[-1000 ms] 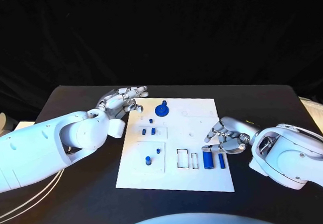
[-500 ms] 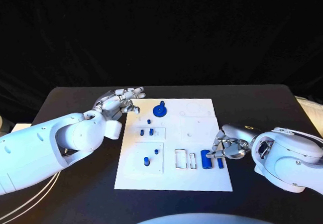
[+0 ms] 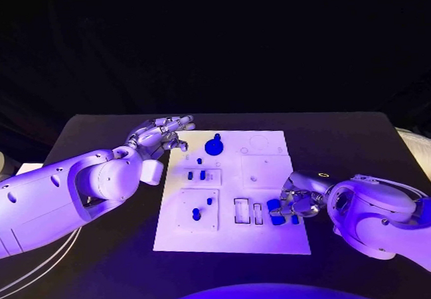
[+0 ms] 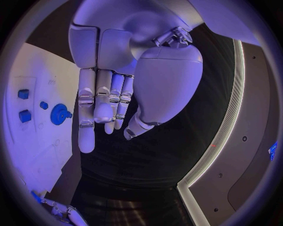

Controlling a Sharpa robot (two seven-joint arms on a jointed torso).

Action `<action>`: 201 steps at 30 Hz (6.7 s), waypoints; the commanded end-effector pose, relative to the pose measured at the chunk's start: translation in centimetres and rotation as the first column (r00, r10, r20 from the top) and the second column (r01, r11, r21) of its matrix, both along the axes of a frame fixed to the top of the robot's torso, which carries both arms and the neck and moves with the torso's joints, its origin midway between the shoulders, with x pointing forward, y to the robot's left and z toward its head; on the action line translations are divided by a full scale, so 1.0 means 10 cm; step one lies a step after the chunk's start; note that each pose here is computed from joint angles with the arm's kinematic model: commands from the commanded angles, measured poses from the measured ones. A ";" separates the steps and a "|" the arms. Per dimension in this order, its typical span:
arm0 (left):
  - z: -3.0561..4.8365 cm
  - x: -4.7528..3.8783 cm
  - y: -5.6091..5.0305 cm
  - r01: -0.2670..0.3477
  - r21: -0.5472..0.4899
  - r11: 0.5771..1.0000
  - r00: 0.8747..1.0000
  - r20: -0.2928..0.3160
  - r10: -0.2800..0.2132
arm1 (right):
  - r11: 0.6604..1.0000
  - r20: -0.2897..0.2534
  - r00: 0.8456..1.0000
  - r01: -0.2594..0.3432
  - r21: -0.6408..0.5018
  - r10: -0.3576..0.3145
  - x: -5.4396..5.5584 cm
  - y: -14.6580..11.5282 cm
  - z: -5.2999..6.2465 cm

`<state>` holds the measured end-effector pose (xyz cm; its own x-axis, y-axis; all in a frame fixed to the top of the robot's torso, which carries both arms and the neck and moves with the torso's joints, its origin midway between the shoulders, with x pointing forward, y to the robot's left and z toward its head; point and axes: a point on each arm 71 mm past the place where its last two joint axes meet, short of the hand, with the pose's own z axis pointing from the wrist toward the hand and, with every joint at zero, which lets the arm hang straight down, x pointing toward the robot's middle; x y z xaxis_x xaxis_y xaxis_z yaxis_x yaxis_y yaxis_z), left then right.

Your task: Assemble the parts on the task board

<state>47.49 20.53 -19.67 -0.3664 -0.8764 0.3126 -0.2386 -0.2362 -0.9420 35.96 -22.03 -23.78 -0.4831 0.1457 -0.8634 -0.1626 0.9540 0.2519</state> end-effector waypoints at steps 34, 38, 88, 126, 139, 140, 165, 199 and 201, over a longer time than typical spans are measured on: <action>0.008 -0.022 -0.05 0.050 -0.019 0.999 0.999 0.005 -0.050 | 0.994 0.028 0.998 0.052 0.093 -0.054 0.01 0.13 -0.09; 0.006 -0.022 -0.05 0.050 -0.019 0.999 0.999 0.004 -0.050 | 0.975 0.045 0.993 0.101 0.200 -0.112 0.00 0.14 0.04; 0.013 -0.041 -0.10 0.061 -0.024 0.998 0.998 0.007 -0.061 | 0.990 -0.094 0.994 -0.035 0.137 0.048 0.02 0.63 -0.10; 0.007 -0.039 -0.10 0.066 -0.023 0.998 0.998 0.000 -0.066 | 0.990 -0.017 0.997 -0.076 0.116 0.078 0.00 0.66 -0.04; 0.005 -0.037 -0.10 0.067 -0.023 0.998 0.998 -0.001 -0.067 | 0.989 0.005 0.999 -0.051 0.137 0.051 0.01 0.60 -0.01; 0.005 -0.037 -0.10 0.067 -0.023 0.998 0.998 -0.001 -0.067 | 0.988 0.008 0.999 -0.047 0.144 0.046 0.01 0.59 -0.01; 0.021 -0.068 -0.09 0.069 -0.021 0.997 0.998 0.008 -0.069 | 0.991 0.010 0.992 0.123 0.049 -0.124 0.03 -0.38 0.15; 0.023 -0.076 -0.06 0.067 -0.016 0.998 0.998 0.007 -0.067 | 0.993 -0.023 1.000 0.006 -0.116 -0.008 -0.04 -0.24 -0.13; 0.023 -0.076 -0.06 0.066 -0.016 0.998 0.998 0.006 -0.066 | 0.992 -0.019 1.000 -0.004 -0.125 0.002 -0.04 -0.23 -0.15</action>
<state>46.82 20.17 -19.60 -0.4084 -0.8547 0.3204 -0.2545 -0.2304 -0.9392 35.89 -24.31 -24.56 -0.4828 0.1040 -0.8695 -0.1337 0.9725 0.1905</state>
